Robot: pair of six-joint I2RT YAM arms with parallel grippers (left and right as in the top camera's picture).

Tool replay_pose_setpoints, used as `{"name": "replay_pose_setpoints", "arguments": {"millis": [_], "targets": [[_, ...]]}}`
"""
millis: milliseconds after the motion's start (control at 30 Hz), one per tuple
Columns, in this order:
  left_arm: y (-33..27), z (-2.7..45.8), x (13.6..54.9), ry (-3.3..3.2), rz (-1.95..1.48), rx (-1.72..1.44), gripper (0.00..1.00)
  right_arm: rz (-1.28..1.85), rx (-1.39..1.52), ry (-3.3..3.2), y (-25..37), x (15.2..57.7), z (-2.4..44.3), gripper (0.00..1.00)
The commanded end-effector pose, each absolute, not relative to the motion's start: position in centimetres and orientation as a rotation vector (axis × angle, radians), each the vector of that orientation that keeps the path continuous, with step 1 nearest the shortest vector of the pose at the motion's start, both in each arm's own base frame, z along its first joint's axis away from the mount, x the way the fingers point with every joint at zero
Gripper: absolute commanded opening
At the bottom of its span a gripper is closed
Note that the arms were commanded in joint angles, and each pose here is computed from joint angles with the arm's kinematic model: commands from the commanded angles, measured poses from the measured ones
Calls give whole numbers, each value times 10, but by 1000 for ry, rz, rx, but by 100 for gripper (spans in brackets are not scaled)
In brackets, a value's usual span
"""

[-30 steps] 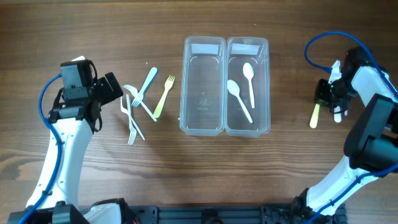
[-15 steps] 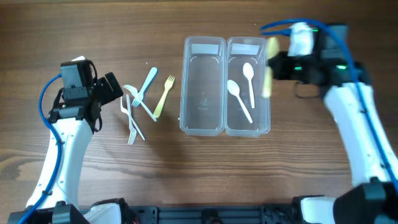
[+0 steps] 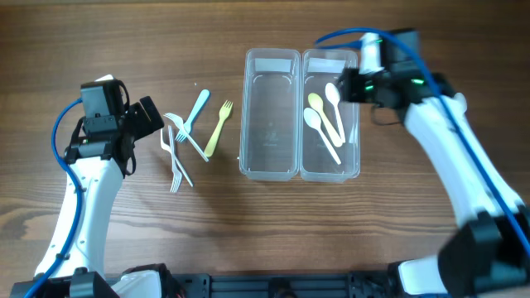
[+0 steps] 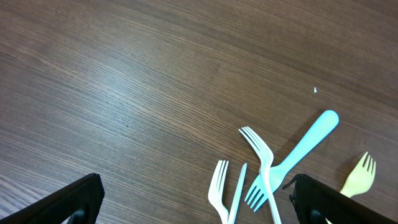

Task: Pack container
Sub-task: 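Grasp a white spoon with the right gripper and place it in the right container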

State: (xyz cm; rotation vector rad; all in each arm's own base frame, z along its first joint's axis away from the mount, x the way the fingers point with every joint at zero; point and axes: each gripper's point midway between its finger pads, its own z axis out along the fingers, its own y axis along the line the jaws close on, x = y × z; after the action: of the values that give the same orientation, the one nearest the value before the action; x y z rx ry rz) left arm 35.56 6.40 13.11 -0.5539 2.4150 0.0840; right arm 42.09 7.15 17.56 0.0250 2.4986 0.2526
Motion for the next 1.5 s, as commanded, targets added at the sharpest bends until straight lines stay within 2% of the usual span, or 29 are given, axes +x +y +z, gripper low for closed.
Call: {"name": "replay_pose_setpoints", "arguments": {"millis": [0,100,200,300,400,533,733,967,1000,1067,1233,1367,1467], "targets": [[67,139,360,2395,92,-552,100,-164,315,2400,-41,420,206,52],[67,139,360,2394,91,-552,100,-221,467,2488,-110,402,171,51],[67,139,360,2395,92,-552,100,-95,532,2583,-137,392,133,51],[67,139,360,2395,92,-552,100,10,549,2658,-146,385,103,51],[67,139,360,2395,92,-552,100,-86,583,2712,-162,381,80,52],[67,139,360,2395,92,-552,100,-110,505,2801,-165,379,48,49],[67,139,360,2395,92,-552,100,-77,571,2902,-172,366,2,44],[67,139,360,2395,92,-552,100,-66,579,2918,-172,363,-5,41],[67,139,360,2395,92,-552,100,-60,579,2919,-171,364,-5,36],[67,139,360,2395,92,-552,100,-27,576,2922,-167,364,-6,30],[67,139,360,2394,91,-552,100,33,607,2908,-161,366,-6,30],[67,139,360,2395,92,-552,100,35,613,2946,-160,361,-20,35],[67,139,360,2395,92,-552,100,54,624,2995,-156,354,-36,31]]}}
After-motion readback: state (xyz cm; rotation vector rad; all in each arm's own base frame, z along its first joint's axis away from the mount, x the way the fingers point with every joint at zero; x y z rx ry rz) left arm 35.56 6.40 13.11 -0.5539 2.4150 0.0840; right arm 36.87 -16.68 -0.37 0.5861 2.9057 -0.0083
